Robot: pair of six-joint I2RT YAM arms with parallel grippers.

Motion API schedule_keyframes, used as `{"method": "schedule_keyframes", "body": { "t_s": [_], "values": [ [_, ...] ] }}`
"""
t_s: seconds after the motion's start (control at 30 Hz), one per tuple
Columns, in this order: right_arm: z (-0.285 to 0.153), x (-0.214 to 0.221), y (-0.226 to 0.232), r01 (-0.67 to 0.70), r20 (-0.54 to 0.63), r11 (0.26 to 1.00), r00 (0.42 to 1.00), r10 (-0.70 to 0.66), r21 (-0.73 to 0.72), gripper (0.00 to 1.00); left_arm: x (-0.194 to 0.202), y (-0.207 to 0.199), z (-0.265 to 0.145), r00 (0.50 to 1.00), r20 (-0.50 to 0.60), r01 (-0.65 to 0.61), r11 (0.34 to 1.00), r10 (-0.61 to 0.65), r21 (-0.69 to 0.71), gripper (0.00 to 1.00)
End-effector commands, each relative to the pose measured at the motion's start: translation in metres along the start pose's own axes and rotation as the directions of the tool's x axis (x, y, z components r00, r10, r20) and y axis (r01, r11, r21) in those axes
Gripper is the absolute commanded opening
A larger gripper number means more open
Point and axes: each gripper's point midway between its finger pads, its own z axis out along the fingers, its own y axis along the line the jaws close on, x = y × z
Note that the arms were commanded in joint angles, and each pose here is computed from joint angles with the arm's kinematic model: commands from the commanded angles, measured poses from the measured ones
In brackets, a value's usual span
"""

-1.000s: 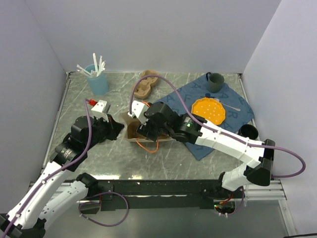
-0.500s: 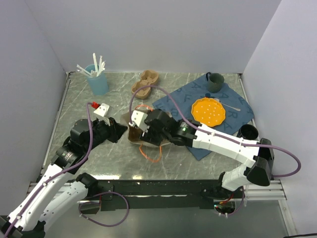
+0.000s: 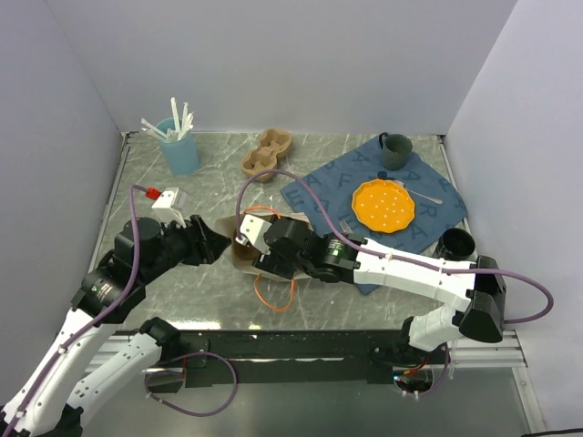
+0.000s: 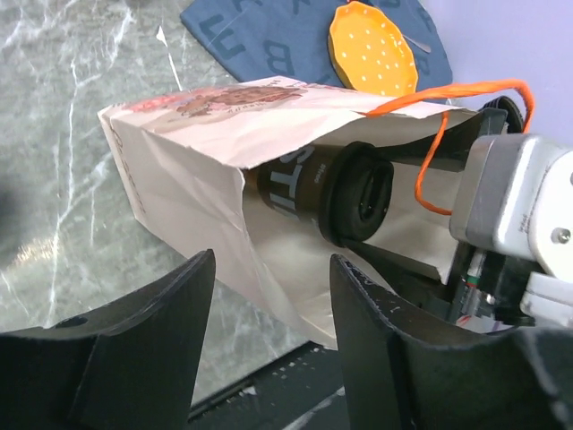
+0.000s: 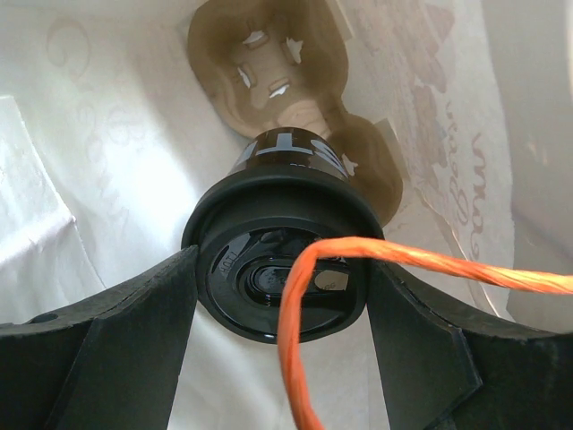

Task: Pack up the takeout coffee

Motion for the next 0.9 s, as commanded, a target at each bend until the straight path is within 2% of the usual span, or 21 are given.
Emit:
{"method": "schedule_keyframes", "body": {
  "t_s": [0.0, 0.13, 0.3, 0.4, 0.43, 0.53, 0.73, 0.87],
  "values": [
    [-0.003, -0.021, -0.011, -0.07, 0.077, 0.995, 0.995, 0.065, 0.068, 0.51, -0.001, -0.003, -0.009, 0.997, -0.028, 0.073, 0.997, -0.074, -0.029, 0.59],
    [0.004, -0.02, -0.013, -0.071, 0.07, 0.993, 0.995, 0.065, 0.091, 0.51, 0.007, 0.001, -0.01, 0.996, -0.057, 0.072, 0.996, -0.075, -0.046, 0.6],
    [0.011, -0.019, 0.0, -0.076, 0.078, 0.996, 0.994, 0.073, 0.036, 0.51, 0.004, 0.005, -0.003, 0.996, -0.061, 0.053, 0.996, -0.058, -0.069, 0.58],
    [0.017, -0.017, 0.006, -0.069, 0.075, 0.998, 0.995, 0.068, 0.013, 0.51, 0.007, 0.0, 0.005, 0.994, -0.094, 0.053, 0.997, -0.058, -0.048, 0.5],
    [0.019, -0.018, 0.009, -0.07, 0.085, 0.997, 0.994, 0.07, 0.007, 0.51, 0.008, -0.001, 0.007, 0.993, -0.105, 0.057, 0.997, -0.062, -0.047, 0.42],
    [0.022, -0.01, 0.012, -0.076, 0.069, 0.997, 0.995, 0.076, 0.002, 0.51, 0.009, -0.003, 0.007, 0.991, -0.117, 0.061, 0.997, -0.065, -0.039, 0.26],
    [0.023, 0.008, 0.013, -0.097, 0.052, 0.995, 0.994, 0.095, 0.029, 0.51, 0.013, -0.011, -0.001, 0.987, -0.136, 0.089, 0.996, -0.088, -0.002, 0.12],
    [0.025, 0.012, 0.008, -0.099, 0.05, 0.993, 0.994, 0.097, 0.057, 0.51, 0.02, -0.012, -0.004, 0.984, -0.151, 0.101, 0.995, -0.098, 0.016, 0.07]
  ]
}}
